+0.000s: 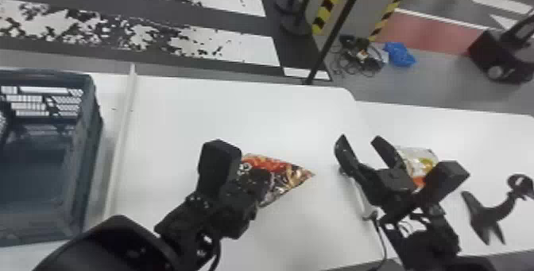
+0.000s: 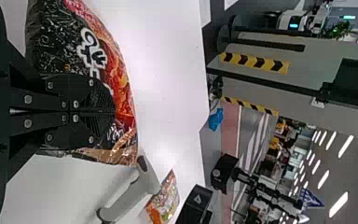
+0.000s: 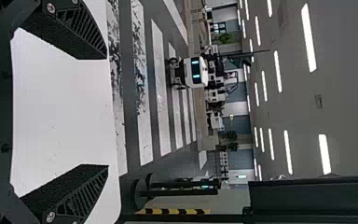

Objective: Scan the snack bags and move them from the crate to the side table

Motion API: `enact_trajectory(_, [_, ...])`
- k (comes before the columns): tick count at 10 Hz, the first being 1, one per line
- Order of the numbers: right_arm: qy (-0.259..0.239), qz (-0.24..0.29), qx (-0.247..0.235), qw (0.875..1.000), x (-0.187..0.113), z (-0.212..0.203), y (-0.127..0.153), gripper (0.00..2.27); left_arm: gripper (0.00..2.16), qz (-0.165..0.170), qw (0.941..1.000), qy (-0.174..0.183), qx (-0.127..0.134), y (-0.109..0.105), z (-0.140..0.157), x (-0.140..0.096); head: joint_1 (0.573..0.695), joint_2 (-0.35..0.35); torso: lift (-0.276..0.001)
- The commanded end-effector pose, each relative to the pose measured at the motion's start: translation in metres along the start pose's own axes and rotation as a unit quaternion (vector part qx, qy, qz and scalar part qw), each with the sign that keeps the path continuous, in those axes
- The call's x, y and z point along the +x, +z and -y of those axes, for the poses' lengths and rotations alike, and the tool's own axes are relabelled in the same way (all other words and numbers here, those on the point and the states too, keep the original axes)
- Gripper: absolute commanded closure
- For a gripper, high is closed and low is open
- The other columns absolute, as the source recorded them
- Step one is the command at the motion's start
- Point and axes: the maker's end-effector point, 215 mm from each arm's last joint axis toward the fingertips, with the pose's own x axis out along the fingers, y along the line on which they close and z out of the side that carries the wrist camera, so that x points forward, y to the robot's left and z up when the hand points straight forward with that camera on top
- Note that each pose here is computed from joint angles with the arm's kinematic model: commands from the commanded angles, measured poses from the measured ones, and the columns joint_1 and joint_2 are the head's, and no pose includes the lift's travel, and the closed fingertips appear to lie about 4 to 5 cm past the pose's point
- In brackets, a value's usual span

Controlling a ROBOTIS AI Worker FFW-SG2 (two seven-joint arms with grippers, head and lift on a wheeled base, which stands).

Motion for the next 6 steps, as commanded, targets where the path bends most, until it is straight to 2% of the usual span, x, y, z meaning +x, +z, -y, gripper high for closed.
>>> enact_trajectory(1, [0.0,0.001,0.001,1.0,0.0,-0.001,0.0,0.1,2.09,0.0,0.9998,-0.01,-0.019,-0.004,0.002,0.002,0.695,-0.35,-0.087])
enact_trajectory(2, [0.0,0.001,0.001,1.0,-0.001,-0.001,0.0,0.1,1.62,0.024,0.9966,-0.046,-0.064,0.005,0.002,-0.003,0.695,-0.35,-0.087])
enact_trajectory(3, [-0.001,0.0,0.0,1.0,-0.002,0.0,-0.001,0.1,1.24,0.051,0.9892,-0.079,-0.112,0.013,0.0,-0.011,0.695,-0.35,-0.087])
enact_trajectory(4, [-0.001,0.0,0.001,1.0,-0.003,-0.001,-0.001,0.1,0.34,0.054,0.99,-0.068,-0.111,0.012,-0.006,-0.014,0.695,-0.35,-0.087])
enact_trajectory(5, [0.0,0.001,0.001,1.0,-0.002,-0.002,0.001,0.1,0.0,0.056,0.9914,-0.053,-0.105,0.013,-0.014,-0.018,0.695,-0.35,-0.087])
enact_trajectory(6, [0.001,0.002,0.001,1.0,-0.003,-0.003,0.001,0.1,0.03,0.063,0.9925,-0.04,-0.097,0.017,-0.021,-0.025,0.695,-0.35,-0.087])
